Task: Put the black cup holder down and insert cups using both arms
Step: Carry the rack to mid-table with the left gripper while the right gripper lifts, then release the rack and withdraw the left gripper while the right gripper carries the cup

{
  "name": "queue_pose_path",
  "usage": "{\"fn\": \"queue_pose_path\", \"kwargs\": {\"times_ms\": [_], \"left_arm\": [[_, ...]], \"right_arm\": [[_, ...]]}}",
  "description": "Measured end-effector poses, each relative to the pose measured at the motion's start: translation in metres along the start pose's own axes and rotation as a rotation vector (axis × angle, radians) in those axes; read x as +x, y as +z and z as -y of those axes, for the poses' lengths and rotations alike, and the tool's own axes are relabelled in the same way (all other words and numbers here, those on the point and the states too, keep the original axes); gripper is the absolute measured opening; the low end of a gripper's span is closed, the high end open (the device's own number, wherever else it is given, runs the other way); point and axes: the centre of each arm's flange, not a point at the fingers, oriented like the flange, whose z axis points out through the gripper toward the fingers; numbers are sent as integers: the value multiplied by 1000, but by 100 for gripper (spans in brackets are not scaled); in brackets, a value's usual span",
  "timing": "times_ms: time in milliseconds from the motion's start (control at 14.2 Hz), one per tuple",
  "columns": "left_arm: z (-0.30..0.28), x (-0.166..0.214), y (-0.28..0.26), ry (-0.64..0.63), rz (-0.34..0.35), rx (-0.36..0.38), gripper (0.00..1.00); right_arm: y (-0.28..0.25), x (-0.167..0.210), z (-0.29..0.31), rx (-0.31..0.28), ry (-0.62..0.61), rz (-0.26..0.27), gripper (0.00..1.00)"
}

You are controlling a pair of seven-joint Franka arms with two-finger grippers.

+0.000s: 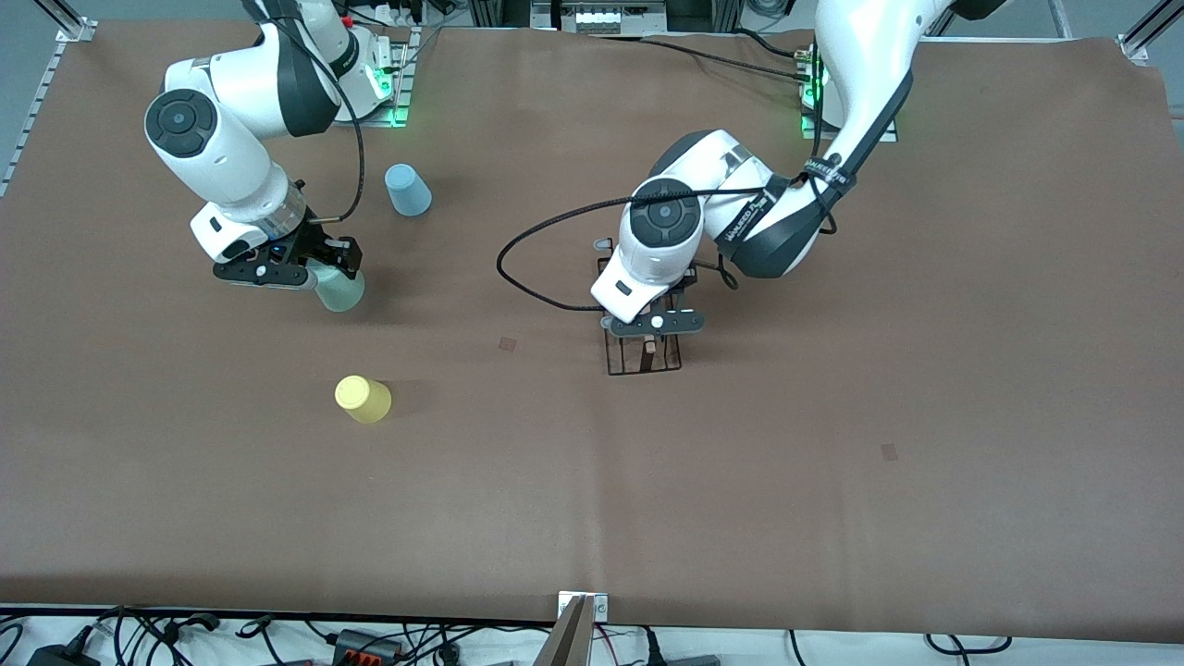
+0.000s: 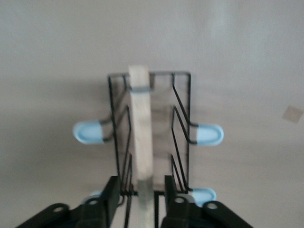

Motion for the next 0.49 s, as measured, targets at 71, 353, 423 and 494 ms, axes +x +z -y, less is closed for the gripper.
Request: {"fn": "queue_pose_path", "kwargs": {"times_ms": [71, 353, 423, 494], "left_arm": [[6, 3, -16, 1, -37, 15, 63], [59, 6, -89, 24, -79, 94, 99], [78, 9, -105, 54, -76, 111, 100], [100, 14, -119, 85, -71, 125, 100]], "right_arm": [[-3, 2, 1, -1, 1, 4, 67], [-34, 2, 44, -8, 82, 27, 67], [-46, -4, 74, 4, 111, 17, 67], [-56, -13, 106, 32, 139, 12, 67]]}}
